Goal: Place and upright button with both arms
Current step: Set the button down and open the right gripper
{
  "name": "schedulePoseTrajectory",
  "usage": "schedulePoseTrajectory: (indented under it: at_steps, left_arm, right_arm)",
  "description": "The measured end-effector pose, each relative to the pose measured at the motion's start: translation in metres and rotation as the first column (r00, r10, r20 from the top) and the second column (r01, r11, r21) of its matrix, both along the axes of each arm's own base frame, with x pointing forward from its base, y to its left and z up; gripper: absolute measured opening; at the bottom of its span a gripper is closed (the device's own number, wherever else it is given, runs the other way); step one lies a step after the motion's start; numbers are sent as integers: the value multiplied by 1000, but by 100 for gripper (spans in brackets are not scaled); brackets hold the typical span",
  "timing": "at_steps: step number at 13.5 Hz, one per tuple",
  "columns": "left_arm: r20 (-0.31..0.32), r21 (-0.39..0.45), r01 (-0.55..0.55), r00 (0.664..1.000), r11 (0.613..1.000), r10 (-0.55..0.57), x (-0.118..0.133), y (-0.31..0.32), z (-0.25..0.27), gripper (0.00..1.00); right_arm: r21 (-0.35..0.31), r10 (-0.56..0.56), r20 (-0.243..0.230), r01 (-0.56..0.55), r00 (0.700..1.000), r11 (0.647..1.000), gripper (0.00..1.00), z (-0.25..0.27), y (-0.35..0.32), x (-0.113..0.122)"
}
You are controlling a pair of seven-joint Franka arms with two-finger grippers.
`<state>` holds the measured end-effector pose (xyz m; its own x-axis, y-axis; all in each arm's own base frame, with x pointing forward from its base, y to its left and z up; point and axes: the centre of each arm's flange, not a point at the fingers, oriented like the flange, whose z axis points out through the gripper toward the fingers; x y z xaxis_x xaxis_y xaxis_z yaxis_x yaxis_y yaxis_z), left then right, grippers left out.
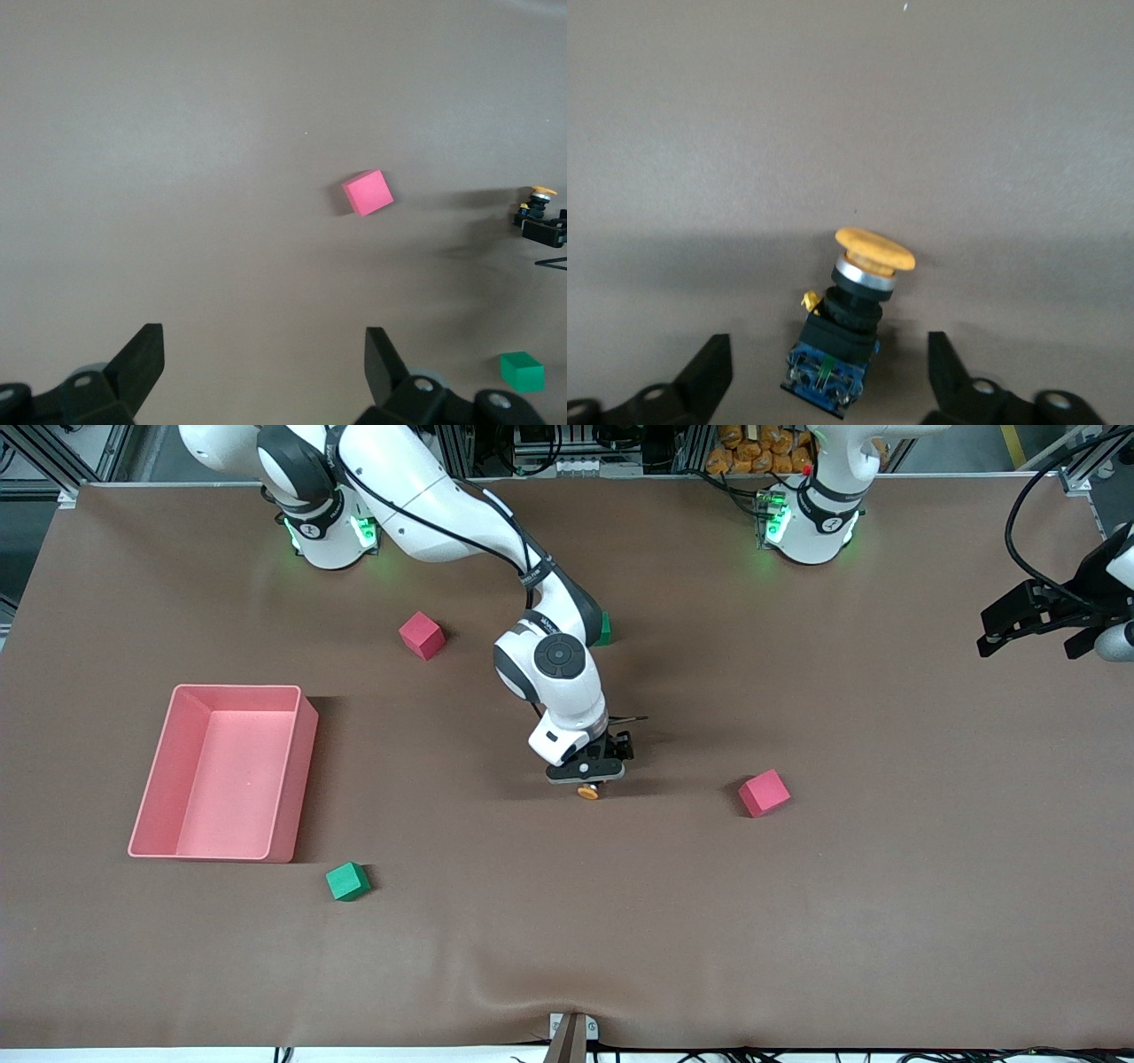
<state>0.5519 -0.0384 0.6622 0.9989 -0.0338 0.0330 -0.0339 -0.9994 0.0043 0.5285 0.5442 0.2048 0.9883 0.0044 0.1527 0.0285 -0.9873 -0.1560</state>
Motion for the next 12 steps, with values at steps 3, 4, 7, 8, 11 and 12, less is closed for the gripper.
schedulePoseTrajectory:
  at_steps: [3, 4, 7, 8, 11, 12]
  left_arm:
    - [-3, -34, 6, 1000, 999, -6, 0, -5, 0, 100]
    - [-4, -44, 8, 1000, 999, -8, 0, -7, 0, 100]
    - [-13, -57, 13, 1000, 998, -14, 0, -10, -4, 100]
    - [-23, -67, 20, 1000, 998, -21, 1, -14, -7, 100]
    - [-57, -75, 47, 997, 996, -51, 6, -31, -22, 100]
    - [-66, -75, 55, 996, 996, -60, 7, -37, -27, 100]
  right_arm:
    - [-19, -46, -10, 46, 999, 999, 100, 27, -19, 24]
    - [-22, -68, -12, 67, 998, 997, 100, 43, -31, 36]
    - [-41, -138, -40, 137, 990, 990, 100, 97, -76, 67]
    - [-48, -159, -49, 157, 986, 987, 100, 114, -90, 74]
    - [-54, -177, -49, 174, 983, 983, 100, 156, -149, 97]
    - [-61, -157, -49, 154, 986, 986, 100, 164, -176, 102]
